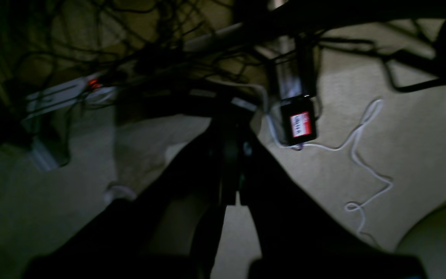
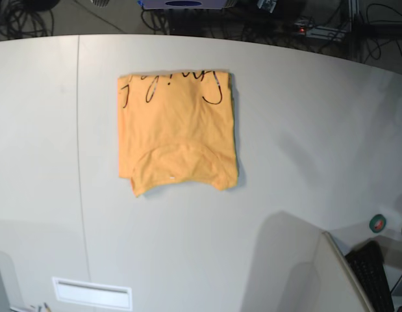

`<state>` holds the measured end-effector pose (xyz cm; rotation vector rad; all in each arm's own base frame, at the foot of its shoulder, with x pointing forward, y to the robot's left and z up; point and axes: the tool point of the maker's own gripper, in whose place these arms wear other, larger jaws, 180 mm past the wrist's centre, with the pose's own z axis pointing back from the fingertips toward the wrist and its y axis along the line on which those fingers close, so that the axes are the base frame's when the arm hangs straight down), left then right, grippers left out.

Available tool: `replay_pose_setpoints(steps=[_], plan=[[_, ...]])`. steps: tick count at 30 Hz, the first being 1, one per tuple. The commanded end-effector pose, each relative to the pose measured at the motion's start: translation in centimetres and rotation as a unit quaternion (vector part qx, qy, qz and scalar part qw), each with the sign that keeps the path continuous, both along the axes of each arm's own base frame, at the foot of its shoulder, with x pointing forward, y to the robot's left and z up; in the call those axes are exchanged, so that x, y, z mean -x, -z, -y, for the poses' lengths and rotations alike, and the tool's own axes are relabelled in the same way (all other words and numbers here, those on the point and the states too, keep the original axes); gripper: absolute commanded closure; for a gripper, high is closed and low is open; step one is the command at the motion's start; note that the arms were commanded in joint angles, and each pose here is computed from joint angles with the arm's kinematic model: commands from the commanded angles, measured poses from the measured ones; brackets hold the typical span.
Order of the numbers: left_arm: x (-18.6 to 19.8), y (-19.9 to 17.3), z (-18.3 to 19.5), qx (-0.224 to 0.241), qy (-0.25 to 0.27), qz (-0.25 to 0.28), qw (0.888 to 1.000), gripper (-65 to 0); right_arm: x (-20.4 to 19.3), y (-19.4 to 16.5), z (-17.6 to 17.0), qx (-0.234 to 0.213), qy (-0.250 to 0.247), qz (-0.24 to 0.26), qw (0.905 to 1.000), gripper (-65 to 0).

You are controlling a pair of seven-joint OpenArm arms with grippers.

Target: Layout the t-shirt on the table in an organized manner, then fold the t-shirt properly

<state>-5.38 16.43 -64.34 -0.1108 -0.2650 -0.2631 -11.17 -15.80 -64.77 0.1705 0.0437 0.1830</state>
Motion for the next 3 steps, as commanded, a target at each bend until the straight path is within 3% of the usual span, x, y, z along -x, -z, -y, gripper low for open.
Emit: replay_pose_setpoints(steps=[1,3], plan=[[0.86,-0.16,-0.39,-0.001,0.005,-0.005,1.0,0.0,0.47,-0.12,0.51,0.003,-0.001,-0.003,1.0,0.0],[0.97,-0.16,-0.37,-0.001,0.006,-0.006,1.0,0.0,-0.15,-0.06,-0.05,-0.004,-0.002,0.005,1.0,0.0]])
